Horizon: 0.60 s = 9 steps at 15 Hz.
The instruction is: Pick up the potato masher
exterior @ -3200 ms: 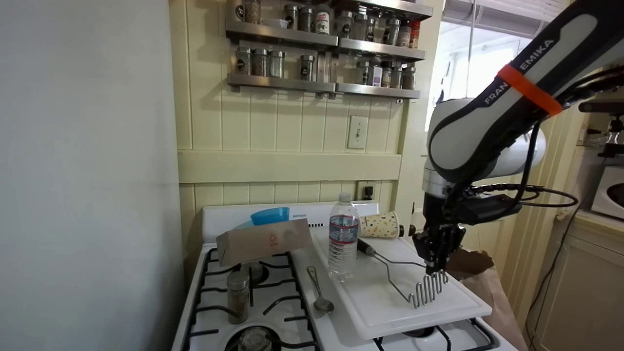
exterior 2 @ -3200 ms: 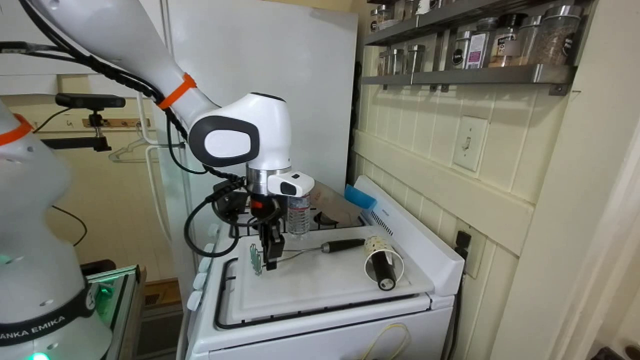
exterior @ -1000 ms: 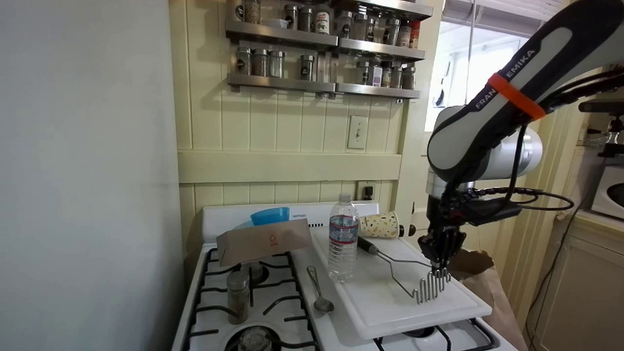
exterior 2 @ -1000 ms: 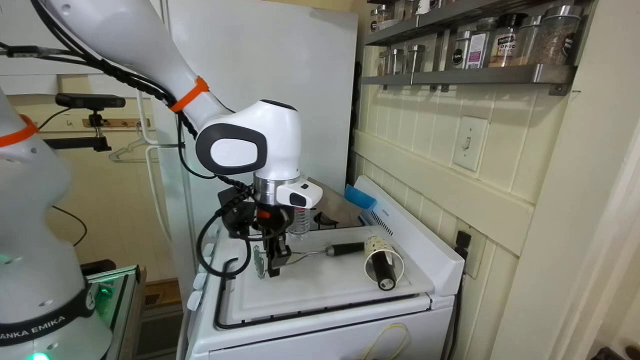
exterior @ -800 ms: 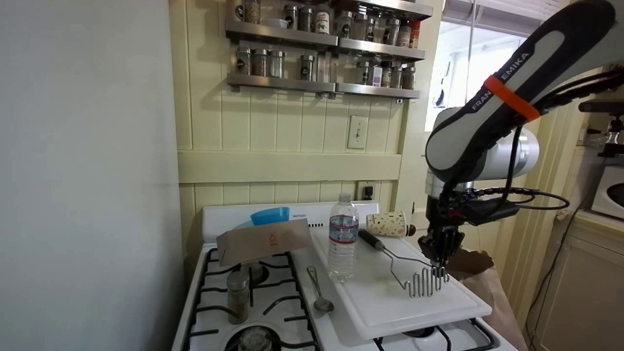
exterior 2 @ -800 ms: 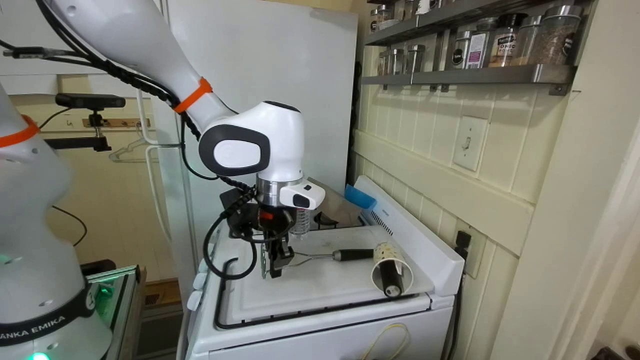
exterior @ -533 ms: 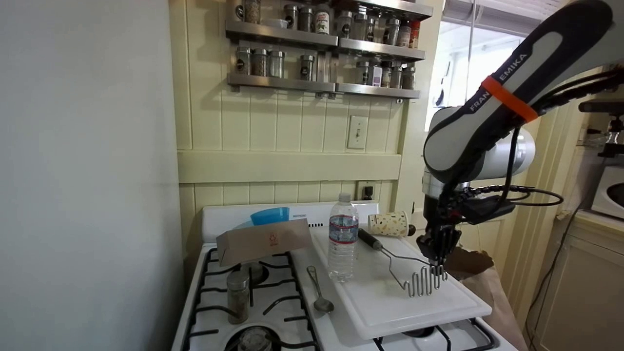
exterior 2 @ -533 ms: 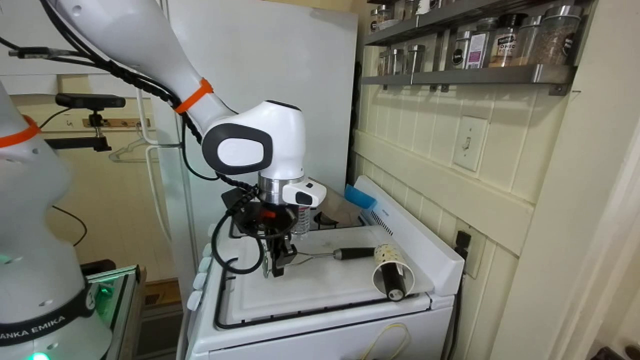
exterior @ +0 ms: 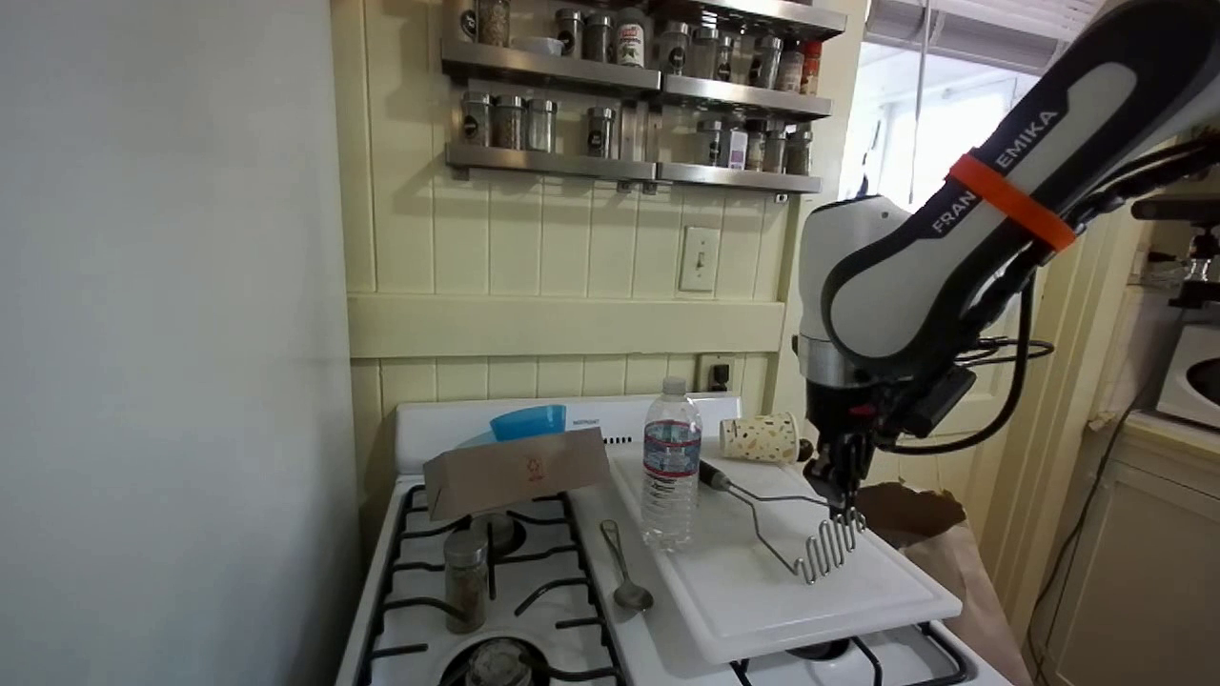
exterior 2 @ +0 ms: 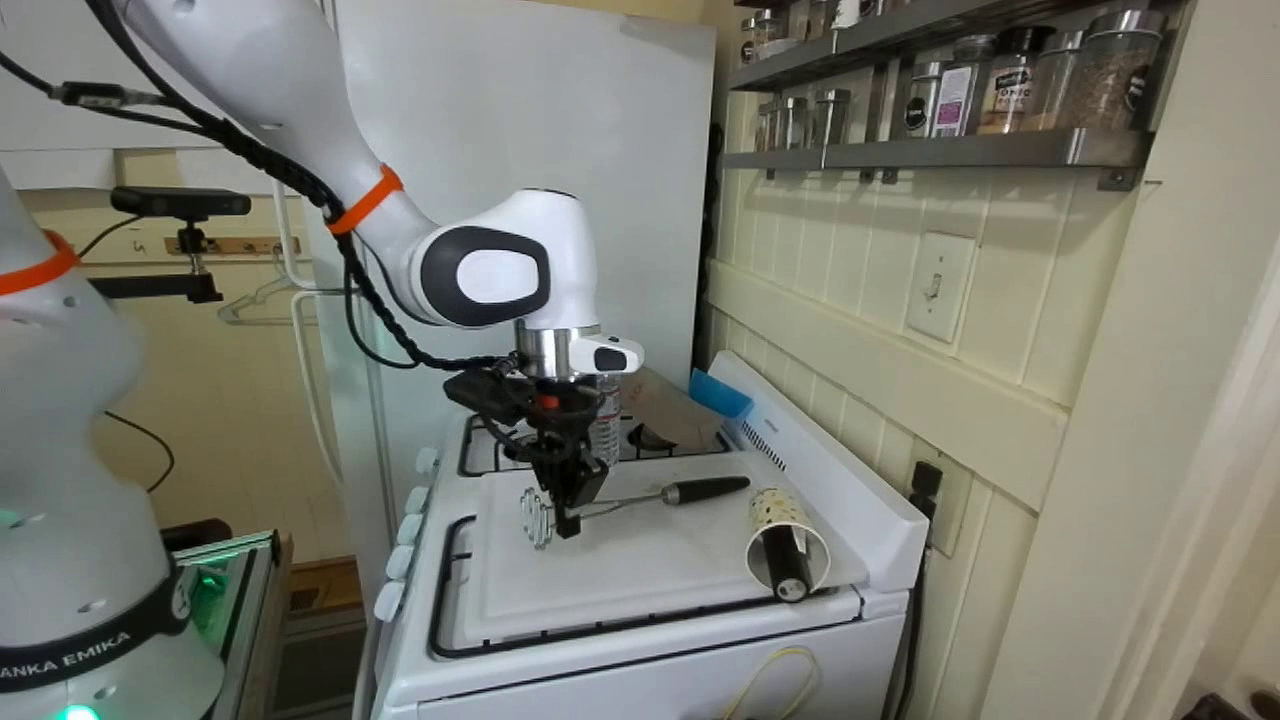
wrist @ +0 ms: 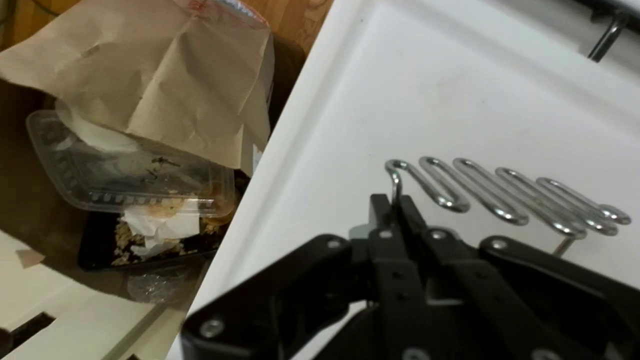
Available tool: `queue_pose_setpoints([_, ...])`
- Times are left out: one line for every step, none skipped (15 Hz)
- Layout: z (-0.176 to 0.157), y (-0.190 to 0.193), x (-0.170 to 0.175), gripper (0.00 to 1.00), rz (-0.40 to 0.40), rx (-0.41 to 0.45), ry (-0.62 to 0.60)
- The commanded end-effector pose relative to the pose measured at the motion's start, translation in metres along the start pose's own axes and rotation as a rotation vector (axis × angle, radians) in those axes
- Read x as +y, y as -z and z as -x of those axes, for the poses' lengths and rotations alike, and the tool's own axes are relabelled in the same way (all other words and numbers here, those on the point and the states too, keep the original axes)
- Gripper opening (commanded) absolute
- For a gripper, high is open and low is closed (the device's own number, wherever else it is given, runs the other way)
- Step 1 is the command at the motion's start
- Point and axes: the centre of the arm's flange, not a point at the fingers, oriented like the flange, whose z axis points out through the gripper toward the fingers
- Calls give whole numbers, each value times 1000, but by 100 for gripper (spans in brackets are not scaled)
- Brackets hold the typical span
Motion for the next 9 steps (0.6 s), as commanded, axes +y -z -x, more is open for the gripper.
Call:
queue_pose_setpoints([5, 18, -19, 1, 137, 102, 9])
queue_pose_setpoints([5, 22, -24, 1, 166, 133, 17])
queue_pose_setpoints([5, 26, -27, 1, 191, 163, 22])
queue_pose_setpoints([5, 29, -31, 1, 211, 192, 25])
queue_pose_setpoints([6, 32, -34, 1, 225, 219, 32])
queue_pose_setpoints([7, 35, -38, 1, 241, 242, 40])
queue_pose_setpoints([8, 39, -41, 1, 251, 269, 51])
queue_pose_setpoints([9, 43, -45, 1, 262, 290, 62])
queue_pose_setpoints([12, 47, -48, 1, 279, 315, 67])
